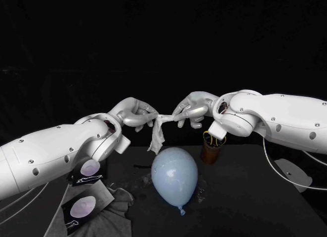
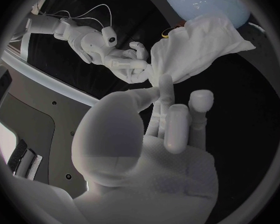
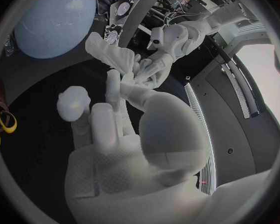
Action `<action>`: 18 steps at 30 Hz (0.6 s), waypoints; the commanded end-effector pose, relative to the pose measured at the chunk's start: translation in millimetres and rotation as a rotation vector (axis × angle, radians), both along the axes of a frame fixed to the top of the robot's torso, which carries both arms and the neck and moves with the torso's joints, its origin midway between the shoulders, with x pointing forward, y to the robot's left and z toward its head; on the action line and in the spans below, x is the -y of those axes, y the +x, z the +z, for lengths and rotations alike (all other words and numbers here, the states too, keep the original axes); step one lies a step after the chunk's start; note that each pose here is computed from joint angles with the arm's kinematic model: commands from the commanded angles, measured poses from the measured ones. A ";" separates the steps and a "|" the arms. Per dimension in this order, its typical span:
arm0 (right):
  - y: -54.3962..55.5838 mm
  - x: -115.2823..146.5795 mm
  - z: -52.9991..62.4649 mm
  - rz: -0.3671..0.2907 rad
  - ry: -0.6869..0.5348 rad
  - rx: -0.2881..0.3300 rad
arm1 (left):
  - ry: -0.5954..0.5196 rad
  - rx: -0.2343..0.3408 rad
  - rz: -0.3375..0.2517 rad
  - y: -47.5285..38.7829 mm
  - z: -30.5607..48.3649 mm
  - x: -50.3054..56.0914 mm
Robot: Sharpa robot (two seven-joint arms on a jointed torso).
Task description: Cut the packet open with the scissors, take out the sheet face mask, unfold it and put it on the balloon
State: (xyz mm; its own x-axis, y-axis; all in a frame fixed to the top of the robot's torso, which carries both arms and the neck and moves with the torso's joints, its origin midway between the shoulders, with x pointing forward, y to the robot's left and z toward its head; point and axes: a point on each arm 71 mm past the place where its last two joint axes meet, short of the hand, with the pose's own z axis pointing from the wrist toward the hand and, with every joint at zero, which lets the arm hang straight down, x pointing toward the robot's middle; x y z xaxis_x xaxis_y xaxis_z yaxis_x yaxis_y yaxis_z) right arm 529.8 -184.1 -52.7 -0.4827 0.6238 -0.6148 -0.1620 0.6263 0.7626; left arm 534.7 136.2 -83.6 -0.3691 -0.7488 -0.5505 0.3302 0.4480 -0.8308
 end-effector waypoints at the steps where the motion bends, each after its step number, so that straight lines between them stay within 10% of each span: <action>1: 2.3 0.1 5.3 -0.002 -0.011 0.042 | 0.011 0.033 -0.003 1.0 3.4 1.9; 18: 7.7 -9.3 18.5 -0.002 0.024 0.070 | -0.016 0.017 0.014 12.8 1.7 -2.4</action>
State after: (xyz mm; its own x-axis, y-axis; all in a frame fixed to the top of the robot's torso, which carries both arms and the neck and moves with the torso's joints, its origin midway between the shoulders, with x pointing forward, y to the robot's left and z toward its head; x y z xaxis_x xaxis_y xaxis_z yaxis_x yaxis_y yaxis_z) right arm 537.4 -176.3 -36.7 -0.4424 0.6108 -0.6566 -0.2157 0.6382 0.7390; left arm 548.0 141.3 -83.0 -0.3228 -0.7555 -0.5701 0.3420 0.4685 -0.8145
